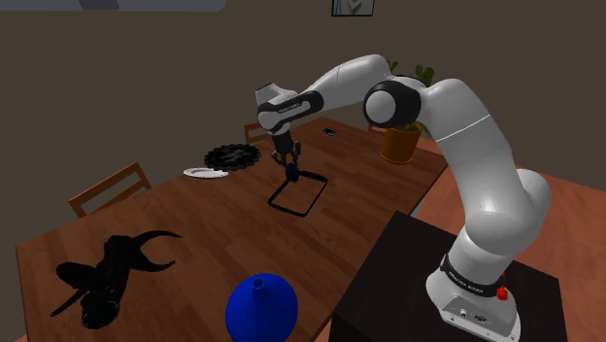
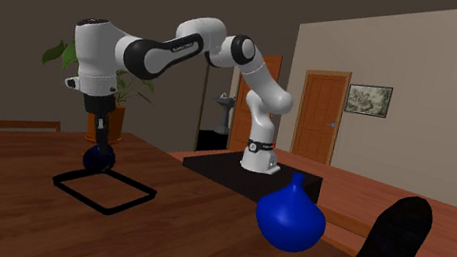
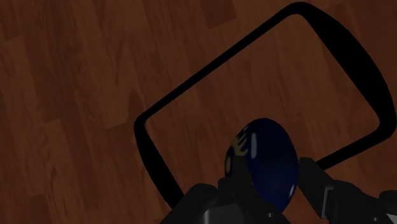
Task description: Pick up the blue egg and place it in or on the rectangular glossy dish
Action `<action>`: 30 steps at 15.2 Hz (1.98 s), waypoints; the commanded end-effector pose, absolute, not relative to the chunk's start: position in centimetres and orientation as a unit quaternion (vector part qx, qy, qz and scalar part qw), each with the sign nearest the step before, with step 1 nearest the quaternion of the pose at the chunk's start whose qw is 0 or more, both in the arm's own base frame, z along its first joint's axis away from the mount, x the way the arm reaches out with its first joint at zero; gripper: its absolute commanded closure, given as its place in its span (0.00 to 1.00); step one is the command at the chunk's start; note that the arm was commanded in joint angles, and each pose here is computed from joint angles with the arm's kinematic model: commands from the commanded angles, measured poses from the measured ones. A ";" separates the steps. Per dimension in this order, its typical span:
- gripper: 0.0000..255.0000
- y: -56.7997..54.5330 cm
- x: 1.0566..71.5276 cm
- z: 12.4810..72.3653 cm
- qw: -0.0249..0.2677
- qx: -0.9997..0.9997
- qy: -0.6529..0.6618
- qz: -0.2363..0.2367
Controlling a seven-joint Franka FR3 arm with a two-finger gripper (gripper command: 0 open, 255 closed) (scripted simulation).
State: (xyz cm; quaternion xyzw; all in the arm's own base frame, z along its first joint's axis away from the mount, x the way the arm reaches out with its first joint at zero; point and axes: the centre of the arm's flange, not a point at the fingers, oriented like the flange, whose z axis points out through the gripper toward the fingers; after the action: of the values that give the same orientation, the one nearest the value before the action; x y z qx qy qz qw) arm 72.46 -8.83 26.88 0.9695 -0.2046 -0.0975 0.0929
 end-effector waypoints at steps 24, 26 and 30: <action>0.00 -8.1 73.7 28.4 0.093 0.970 -0.204 -0.097; 0.00 -8.1 73.7 28.4 0.093 0.970 -0.204 -0.097; 0.00 -8.1 73.7 28.4 0.093 0.970 -0.204 -0.097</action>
State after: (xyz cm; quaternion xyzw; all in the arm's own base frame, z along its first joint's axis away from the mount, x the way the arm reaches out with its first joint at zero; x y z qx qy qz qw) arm 73.68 -8.07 28.43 0.9696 -0.2045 -0.0971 0.0928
